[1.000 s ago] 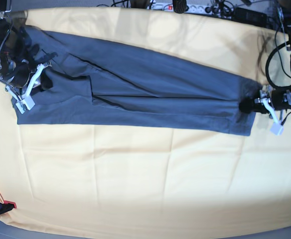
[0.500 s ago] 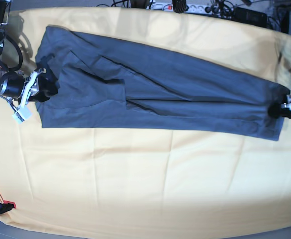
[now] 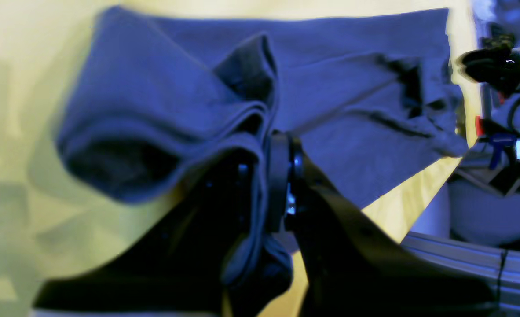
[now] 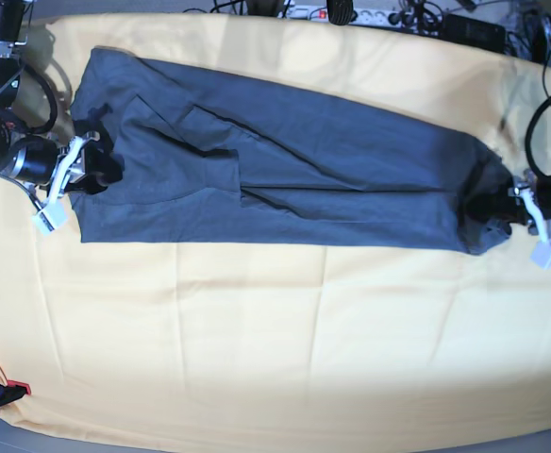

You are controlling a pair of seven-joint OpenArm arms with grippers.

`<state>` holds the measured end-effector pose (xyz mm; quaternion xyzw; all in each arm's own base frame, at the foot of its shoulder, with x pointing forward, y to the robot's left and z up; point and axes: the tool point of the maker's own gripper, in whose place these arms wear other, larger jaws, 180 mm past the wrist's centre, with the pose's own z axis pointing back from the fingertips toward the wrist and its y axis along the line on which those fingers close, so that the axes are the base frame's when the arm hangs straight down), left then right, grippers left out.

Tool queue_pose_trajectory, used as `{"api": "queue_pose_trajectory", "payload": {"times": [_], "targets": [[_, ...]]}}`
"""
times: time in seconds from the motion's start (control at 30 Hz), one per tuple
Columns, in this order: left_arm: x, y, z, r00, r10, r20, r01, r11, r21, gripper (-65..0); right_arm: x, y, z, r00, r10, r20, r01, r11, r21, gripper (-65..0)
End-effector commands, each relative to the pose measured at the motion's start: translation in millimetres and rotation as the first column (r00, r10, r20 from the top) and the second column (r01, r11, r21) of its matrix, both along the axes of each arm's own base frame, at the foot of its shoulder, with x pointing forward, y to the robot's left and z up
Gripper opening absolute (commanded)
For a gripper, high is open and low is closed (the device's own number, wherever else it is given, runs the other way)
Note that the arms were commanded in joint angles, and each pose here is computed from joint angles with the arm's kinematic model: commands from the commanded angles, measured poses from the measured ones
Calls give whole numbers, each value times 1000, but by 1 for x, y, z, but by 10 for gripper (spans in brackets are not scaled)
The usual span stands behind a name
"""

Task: Fold the T-shirt properly
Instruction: 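Fold the hem end over toward the right gripper with the left gripper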

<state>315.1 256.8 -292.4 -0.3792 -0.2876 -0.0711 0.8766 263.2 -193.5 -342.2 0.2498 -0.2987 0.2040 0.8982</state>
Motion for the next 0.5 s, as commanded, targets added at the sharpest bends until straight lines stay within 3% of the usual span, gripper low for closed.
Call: {"api": "queue_pose_trajectory", "payload": {"times": [0.0,0.23,0.47], "targets": [[8,-4,22,997,-24,74,24,1000,3,-650,8,-2,12,999,-3,48,3,1000,4,-408],[0,-76,48,952,-200,230,206,979,-2,-650,6,6,-3,999,-3,38,4,1000,-24,-408],[-17,-119,30,945,-218,244,252,961,-117,-650,6,9,-4,999,-4,37,5,1000,-18,-408]]}}
